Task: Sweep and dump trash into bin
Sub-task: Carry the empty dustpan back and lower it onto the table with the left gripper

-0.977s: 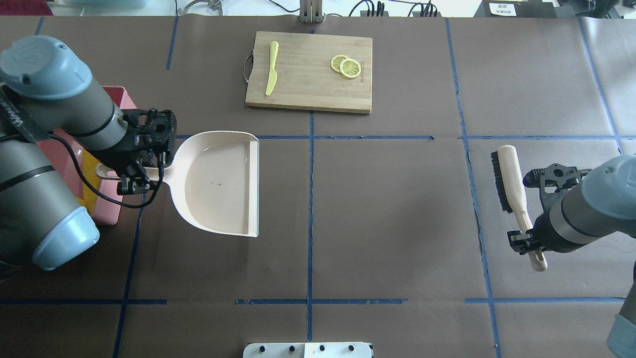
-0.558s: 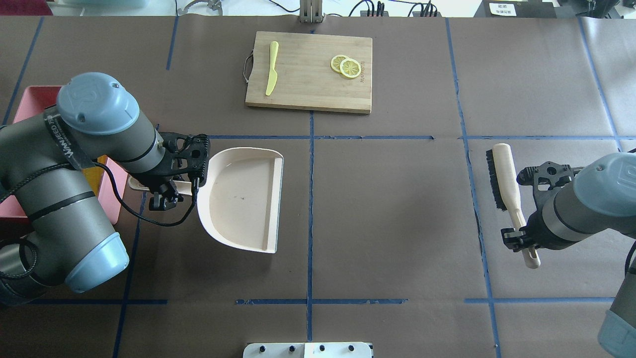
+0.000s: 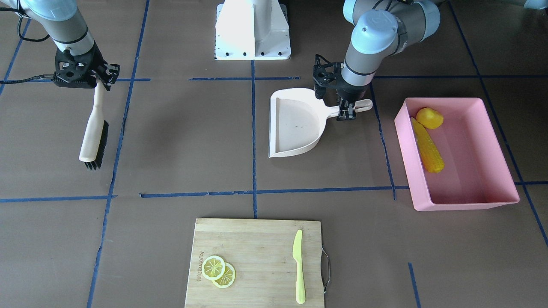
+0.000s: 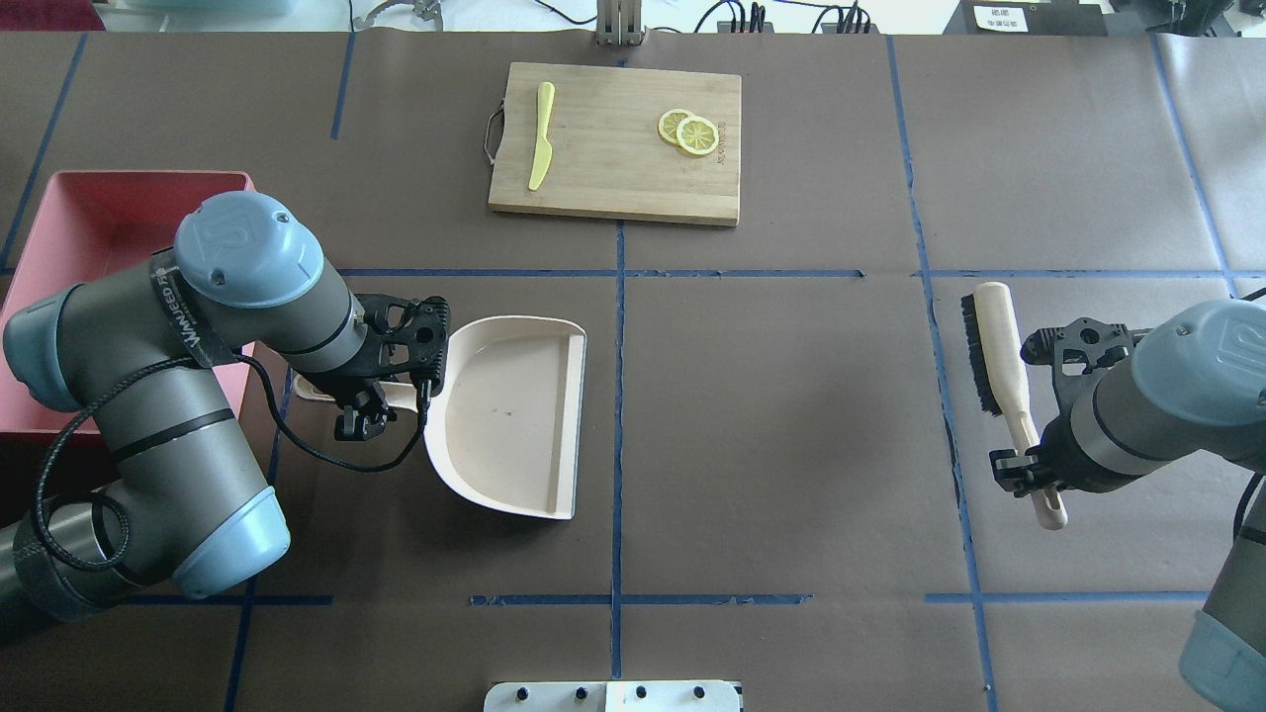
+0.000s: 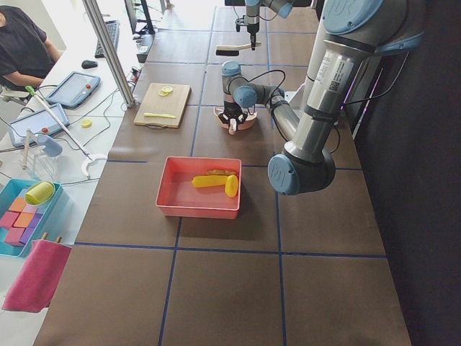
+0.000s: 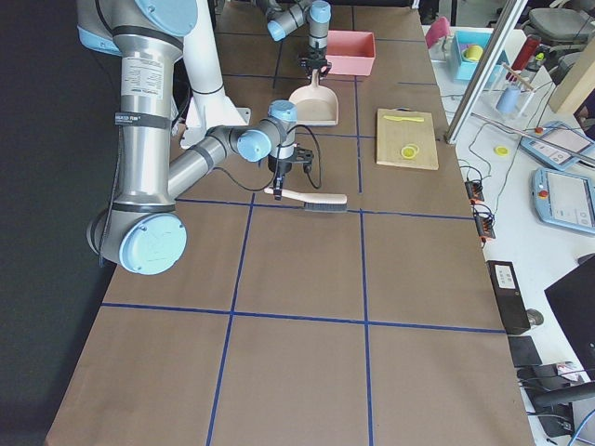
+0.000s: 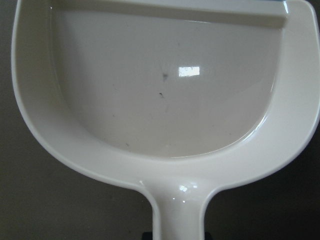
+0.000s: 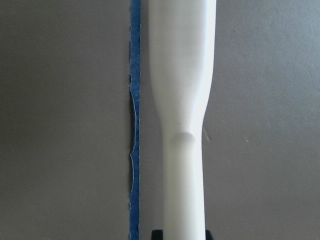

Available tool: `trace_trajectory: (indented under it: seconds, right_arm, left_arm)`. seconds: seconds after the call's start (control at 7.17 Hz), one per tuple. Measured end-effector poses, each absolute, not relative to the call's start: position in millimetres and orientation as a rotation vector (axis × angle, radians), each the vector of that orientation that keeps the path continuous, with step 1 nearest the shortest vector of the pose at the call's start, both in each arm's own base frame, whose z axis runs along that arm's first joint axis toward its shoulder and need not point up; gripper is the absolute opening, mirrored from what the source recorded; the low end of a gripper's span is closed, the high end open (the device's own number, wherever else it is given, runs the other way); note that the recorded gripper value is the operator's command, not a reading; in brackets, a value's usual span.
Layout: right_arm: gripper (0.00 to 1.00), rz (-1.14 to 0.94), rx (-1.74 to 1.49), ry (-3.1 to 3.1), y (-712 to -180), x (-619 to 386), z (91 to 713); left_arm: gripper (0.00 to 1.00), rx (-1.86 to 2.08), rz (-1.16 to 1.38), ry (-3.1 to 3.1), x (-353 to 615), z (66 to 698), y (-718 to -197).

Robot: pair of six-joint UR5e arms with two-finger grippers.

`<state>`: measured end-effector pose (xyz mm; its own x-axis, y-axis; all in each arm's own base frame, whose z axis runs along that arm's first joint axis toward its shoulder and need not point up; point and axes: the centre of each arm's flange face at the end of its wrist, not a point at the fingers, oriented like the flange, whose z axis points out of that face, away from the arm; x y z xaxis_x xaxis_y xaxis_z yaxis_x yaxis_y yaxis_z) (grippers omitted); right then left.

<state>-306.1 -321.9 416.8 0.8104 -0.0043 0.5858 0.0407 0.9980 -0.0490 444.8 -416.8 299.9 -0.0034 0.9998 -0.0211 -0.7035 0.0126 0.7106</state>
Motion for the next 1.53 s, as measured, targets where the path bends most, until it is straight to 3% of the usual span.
trace_trajectory:
  seconds: [0.98,1.12,1.26,1.53]
  right_arm:
    - [0.0,-0.02,-0.065,-0.631,-321.2,-305.9,415.2]
    - [0.0,-0.02,-0.065,-0.631,-321.2,-305.9,415.2]
    - [0.0,-0.02,-0.066,-0.631,-321.2,-305.9,415.2]
    - [0.0,-0.021,-0.067,-0.632,-321.3,-306.4,414.7]
  left_arm:
    - [0.0,0.641,1.432,0.684,468.4,293.3,-397.9]
    - [0.15,0.649,1.446,0.675,471.5,292.9,-396.6]
    - [0.99,0.655,1.459,0.67,473.5,291.8,-396.3]
    - [1.0,0.658,1.438,0.685,477.2,293.5,-395.0]
